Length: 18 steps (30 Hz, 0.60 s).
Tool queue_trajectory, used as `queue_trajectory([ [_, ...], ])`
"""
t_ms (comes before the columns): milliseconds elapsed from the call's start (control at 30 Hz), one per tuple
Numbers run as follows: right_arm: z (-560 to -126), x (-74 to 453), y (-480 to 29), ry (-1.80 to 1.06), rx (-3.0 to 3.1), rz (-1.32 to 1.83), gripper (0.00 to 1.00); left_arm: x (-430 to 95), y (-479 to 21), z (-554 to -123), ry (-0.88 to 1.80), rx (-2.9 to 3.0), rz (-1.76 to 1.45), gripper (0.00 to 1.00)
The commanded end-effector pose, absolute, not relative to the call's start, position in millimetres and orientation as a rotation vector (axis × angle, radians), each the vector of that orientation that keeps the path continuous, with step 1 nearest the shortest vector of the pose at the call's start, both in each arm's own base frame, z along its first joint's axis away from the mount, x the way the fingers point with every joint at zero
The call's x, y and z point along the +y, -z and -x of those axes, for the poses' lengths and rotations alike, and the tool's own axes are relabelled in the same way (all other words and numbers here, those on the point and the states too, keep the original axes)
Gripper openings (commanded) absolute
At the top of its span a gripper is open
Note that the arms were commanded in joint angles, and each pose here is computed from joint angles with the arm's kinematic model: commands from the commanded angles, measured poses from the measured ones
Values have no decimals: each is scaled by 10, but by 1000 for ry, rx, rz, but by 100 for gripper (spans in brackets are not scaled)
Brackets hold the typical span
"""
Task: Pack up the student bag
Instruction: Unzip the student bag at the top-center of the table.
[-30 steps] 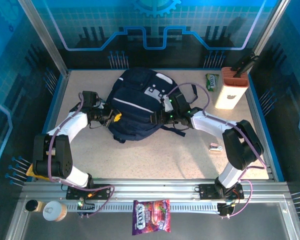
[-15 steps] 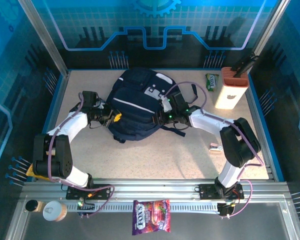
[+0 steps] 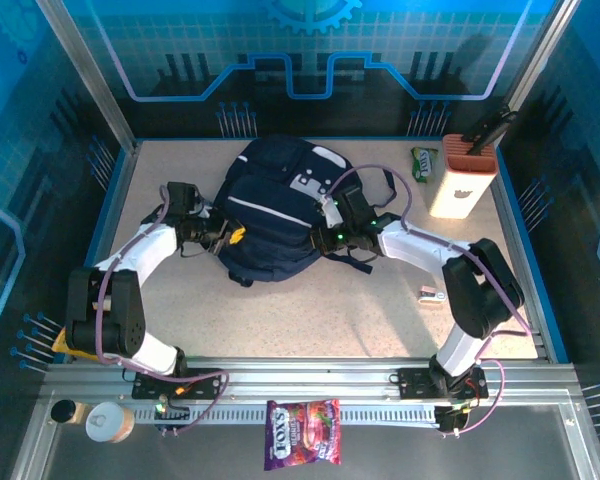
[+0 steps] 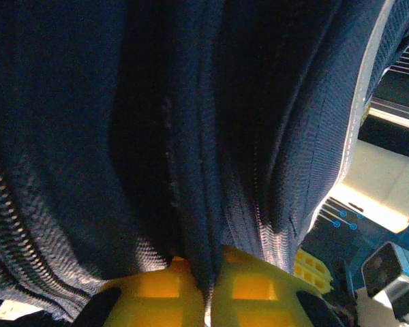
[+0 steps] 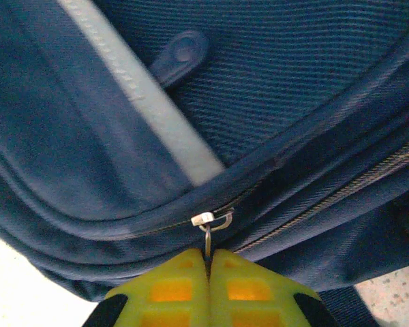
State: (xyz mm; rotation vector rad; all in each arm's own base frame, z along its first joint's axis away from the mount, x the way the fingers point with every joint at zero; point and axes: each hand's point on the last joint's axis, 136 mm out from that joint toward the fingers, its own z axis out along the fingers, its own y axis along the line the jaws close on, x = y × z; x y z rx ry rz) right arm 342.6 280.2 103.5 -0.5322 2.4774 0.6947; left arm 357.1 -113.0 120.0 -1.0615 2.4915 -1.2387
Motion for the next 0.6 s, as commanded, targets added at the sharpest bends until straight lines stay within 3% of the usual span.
queue_trajectory([
  [0, -3151, 2880, -1083, -658, 2485, 649, 2, -1280, -1317, -3654, 1305, 2463, 992, 1],
  [333, -2838, 3580, -1327, -737, 2398, 848, 5, -1512, -1201, -3744, 1339, 2470, 1012, 1],
  [433, -2892, 3573, -1376, -747, 2418, 783, 12, -1469, -1196, -3718, 1290, 2477, 1014, 11],
  [567, -2959, 3273, -1422, -717, 2465, 637, 29, -1297, -1228, -3581, 1108, 2522, 966, 29],
])
